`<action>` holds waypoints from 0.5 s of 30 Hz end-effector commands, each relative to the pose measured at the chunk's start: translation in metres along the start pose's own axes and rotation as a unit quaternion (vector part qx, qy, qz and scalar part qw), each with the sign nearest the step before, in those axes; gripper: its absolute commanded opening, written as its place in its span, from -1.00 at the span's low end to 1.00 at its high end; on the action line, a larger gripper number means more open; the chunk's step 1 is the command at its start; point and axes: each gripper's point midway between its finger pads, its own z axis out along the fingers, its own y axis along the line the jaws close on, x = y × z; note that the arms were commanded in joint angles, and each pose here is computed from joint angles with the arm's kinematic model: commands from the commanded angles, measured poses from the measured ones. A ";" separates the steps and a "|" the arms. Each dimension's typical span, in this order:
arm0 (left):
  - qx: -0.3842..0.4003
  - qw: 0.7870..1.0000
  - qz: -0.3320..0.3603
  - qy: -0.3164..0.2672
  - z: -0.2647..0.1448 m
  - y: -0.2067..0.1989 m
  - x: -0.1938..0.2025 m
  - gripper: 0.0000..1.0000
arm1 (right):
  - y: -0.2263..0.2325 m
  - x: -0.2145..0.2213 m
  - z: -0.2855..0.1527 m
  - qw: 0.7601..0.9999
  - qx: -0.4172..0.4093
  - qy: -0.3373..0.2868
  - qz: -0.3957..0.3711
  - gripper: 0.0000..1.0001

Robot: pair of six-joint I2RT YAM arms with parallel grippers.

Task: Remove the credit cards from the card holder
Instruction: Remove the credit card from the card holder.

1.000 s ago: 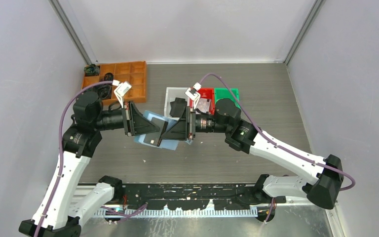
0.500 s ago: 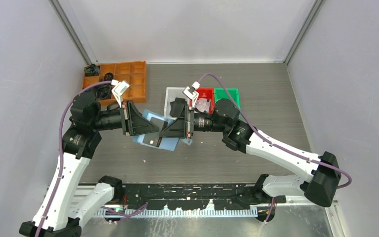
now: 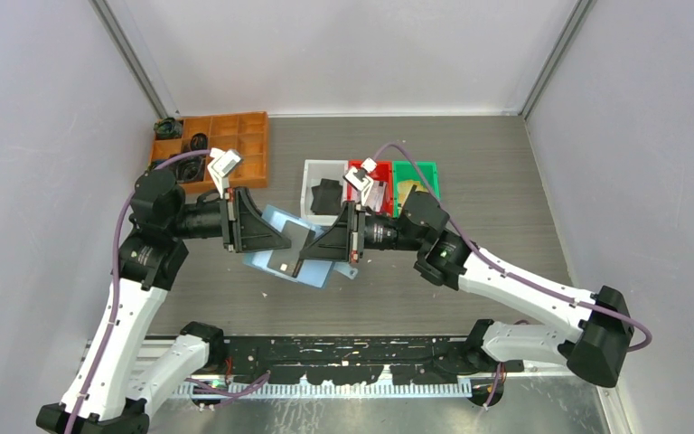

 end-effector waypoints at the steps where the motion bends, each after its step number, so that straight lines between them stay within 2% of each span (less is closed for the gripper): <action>1: 0.045 0.998 0.042 0.017 -0.004 -0.026 0.001 -0.52 | 0.009 -0.006 -0.007 0.999 -0.009 -0.023 -0.026 -0.99; 4: 0.047 0.998 0.047 0.017 -0.004 -0.028 0.000 -0.75 | 0.009 -0.004 -0.011 0.999 -0.007 -0.023 -0.028 -0.99; 6: 0.048 0.997 0.051 0.016 -0.004 -0.030 -0.002 -0.81 | 0.010 -0.003 -0.012 0.999 -0.006 -0.022 -0.030 -0.99; 15: 0.049 0.997 0.056 0.015 -0.005 -0.033 -0.003 -0.82 | 0.008 0.003 -0.020 0.999 -0.002 -0.023 -0.033 -0.99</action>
